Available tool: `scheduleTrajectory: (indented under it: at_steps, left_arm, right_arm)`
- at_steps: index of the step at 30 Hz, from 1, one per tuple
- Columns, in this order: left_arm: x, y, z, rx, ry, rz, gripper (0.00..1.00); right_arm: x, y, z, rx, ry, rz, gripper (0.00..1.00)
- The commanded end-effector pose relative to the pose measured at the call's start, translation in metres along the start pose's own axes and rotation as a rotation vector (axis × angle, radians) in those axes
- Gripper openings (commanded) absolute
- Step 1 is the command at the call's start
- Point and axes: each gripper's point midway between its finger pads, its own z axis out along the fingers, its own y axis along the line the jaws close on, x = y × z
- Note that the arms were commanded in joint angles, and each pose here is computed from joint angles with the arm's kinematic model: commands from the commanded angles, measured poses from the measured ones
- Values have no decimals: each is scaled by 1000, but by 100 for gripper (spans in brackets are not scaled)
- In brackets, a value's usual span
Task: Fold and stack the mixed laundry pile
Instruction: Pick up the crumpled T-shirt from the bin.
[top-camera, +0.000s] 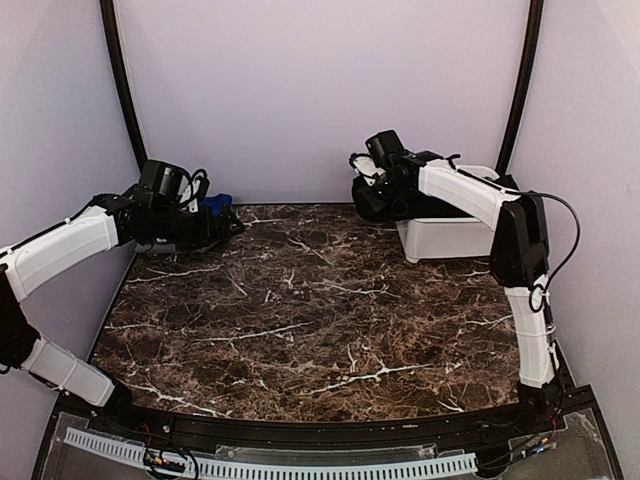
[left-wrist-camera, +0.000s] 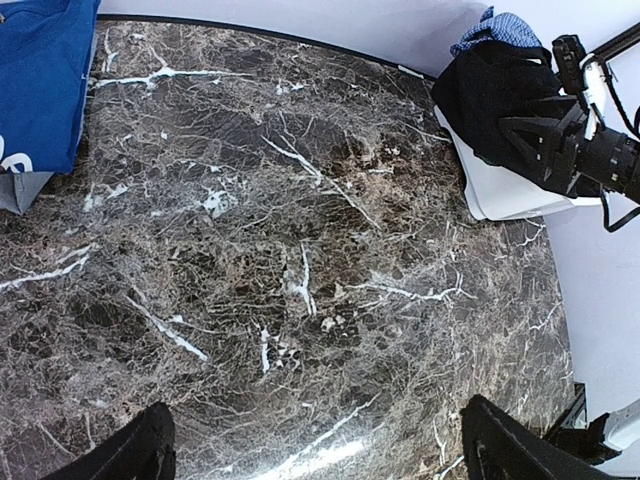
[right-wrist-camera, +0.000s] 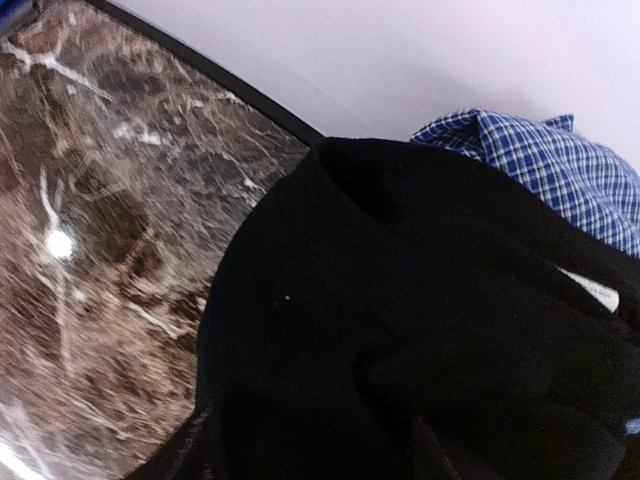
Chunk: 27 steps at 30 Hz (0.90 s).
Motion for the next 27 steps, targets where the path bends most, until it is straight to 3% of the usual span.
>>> scheduleTrajectory:
  at_steps: [1, 4, 6, 12, 20, 27]
  left_arm:
    - [-3, -3, -12, 15, -28, 17, 99]
    - [-2, -3, -12, 23, -27, 20, 99]
    - [-2, -3, -11, 23, -25, 21, 99]
    - [-3, -7, -11, 38, -25, 17, 99]
    - [0, -5, -15, 32, -26, 13, 99]
    - [-1, -6, -19, 35, -37, 2, 99]
  right_arm:
    - [-5, -45, -8, 246, 23, 0, 33]
    - [-21, -49, -29, 234, -47, 29, 6]
    - [-37, -54, -52, 221, -109, 47, 0]
    - [-66, -97, -121, 225, -245, 134, 0]
    - [-67, -155, -192, 120, -425, 350, 0]
    - [-105, -151, -294, -43, -689, 374, 0]
